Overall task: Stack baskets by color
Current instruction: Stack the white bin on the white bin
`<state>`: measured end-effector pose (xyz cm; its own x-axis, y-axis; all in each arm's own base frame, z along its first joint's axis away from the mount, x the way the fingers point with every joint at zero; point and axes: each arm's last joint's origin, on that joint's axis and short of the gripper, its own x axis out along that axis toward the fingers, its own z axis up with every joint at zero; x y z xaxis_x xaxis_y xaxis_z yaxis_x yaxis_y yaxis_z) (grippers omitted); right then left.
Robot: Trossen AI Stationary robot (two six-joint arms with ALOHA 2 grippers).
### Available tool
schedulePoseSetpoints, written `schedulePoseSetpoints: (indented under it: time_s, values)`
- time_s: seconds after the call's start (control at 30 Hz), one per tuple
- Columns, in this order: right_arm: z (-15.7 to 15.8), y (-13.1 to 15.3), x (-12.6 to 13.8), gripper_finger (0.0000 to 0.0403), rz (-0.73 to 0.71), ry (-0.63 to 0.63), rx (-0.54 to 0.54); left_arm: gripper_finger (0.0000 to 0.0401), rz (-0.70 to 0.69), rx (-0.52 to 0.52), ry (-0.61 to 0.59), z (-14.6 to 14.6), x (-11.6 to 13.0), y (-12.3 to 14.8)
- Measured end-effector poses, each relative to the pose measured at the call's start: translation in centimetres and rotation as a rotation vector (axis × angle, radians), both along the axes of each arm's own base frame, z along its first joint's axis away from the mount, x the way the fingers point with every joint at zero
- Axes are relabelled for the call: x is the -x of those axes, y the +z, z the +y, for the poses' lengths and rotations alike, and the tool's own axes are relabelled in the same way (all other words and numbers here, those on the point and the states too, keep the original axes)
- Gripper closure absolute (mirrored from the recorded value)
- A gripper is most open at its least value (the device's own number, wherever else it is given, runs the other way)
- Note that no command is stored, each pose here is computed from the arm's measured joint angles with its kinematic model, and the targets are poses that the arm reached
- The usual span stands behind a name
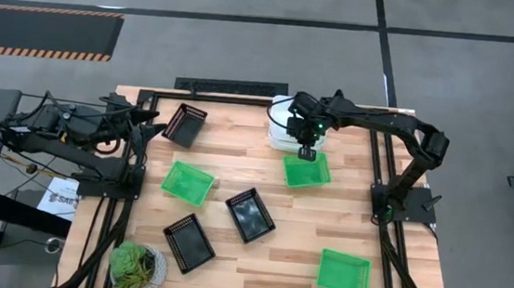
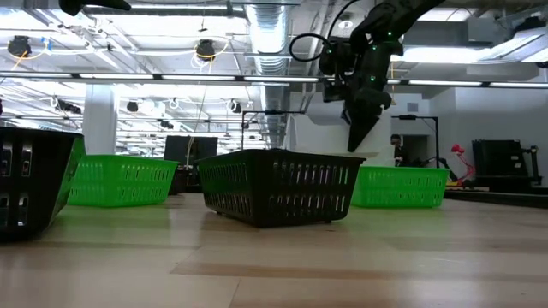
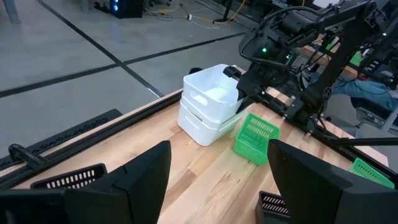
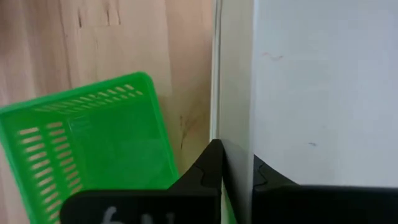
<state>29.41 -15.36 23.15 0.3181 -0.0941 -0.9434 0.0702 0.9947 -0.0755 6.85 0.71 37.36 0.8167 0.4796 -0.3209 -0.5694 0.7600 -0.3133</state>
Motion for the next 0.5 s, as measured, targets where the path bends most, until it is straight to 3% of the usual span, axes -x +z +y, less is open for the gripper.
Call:
schedulePoseSetpoints:
  time_s: [0.27, 0.5]
  values:
    - [-0.20, 0.01, 0.07, 0.0366, -0.010, -0.004, -0.012, 0.0145, 0.000, 0.006, -0.004, -0.01, 0.01, -0.02]
    - [-0.58, 0.01, 0.31, 0.0305, -0.007, -0.021, -0.014, 0.0145, -0.001, 0.007, -0.003, -0.02, 0.00, -0.02]
